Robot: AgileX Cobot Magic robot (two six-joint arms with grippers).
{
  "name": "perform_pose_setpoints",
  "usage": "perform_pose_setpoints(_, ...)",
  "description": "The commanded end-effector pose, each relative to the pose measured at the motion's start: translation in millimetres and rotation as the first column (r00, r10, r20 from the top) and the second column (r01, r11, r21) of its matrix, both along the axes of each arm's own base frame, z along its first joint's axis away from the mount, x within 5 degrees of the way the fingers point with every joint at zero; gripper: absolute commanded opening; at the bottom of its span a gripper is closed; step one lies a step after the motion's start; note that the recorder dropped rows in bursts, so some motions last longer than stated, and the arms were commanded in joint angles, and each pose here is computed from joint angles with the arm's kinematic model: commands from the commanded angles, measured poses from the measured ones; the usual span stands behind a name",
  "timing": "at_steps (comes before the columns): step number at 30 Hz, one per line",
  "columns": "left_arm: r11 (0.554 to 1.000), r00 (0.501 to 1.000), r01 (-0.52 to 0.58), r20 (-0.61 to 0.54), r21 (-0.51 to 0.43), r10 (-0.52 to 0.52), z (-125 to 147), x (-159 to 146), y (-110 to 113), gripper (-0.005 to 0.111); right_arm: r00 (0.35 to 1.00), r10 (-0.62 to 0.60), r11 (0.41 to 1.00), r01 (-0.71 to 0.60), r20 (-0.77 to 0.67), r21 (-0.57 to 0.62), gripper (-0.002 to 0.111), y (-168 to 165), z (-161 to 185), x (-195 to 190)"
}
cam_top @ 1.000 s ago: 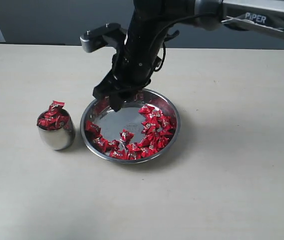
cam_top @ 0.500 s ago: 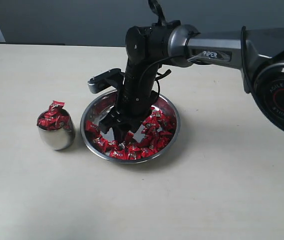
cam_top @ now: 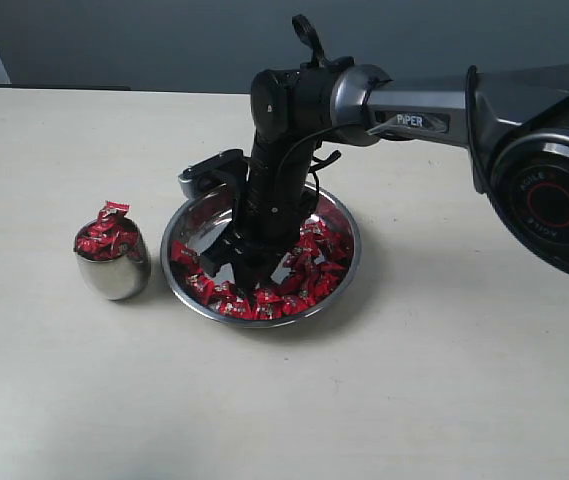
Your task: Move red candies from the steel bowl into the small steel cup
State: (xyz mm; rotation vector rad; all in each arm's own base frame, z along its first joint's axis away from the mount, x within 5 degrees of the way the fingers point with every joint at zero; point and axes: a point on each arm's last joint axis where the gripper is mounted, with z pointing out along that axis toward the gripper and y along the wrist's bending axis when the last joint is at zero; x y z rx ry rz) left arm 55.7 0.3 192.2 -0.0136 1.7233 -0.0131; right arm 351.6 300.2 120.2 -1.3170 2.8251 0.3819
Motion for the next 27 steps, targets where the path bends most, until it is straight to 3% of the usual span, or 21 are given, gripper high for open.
perform_pose_setpoints(1,1.000,1.000,0.001,0.002,-0.001,-0.001,-0.6,-0.2,-0.1,0.000,1.000,-0.003,1.000,0.003,0.018,0.016,0.017,-0.6,9.7,0.1)
perform_pose_setpoints(6,1.000,1.000,0.001,0.002,-0.001,-0.001,-0.6,-0.2,-0.1,0.000,0.999,-0.016,0.998,0.013,0.049,0.058,0.015,0.9,28.4,0.3)
perform_pose_setpoints(13,1.000,1.000,0.001,0.002,-0.001,-0.001,-0.6,-0.2,-0.1,0.000,0.985,-0.038,0.967,-0.007,0.171,0.255,0.015,24.9,75.4,-10.2)
perform_pose_setpoints(21,1.000,1.000,0.001,0.002,-0.001,-0.001,-0.6,-0.2,-0.1,0.000,0.955,0.023,0.929,-0.130,0.296,0.347,0.015,64.6,84.0,-34.1)
perform_pose_setpoints(27,1.000,1.000,0.001,0.002,-0.001,-0.001,-0.6,-0.2,-0.1,0.000,0.932,-0.003,0.910,-0.148,0.362,0.387,0.015,76.6,87.9,-37.2)
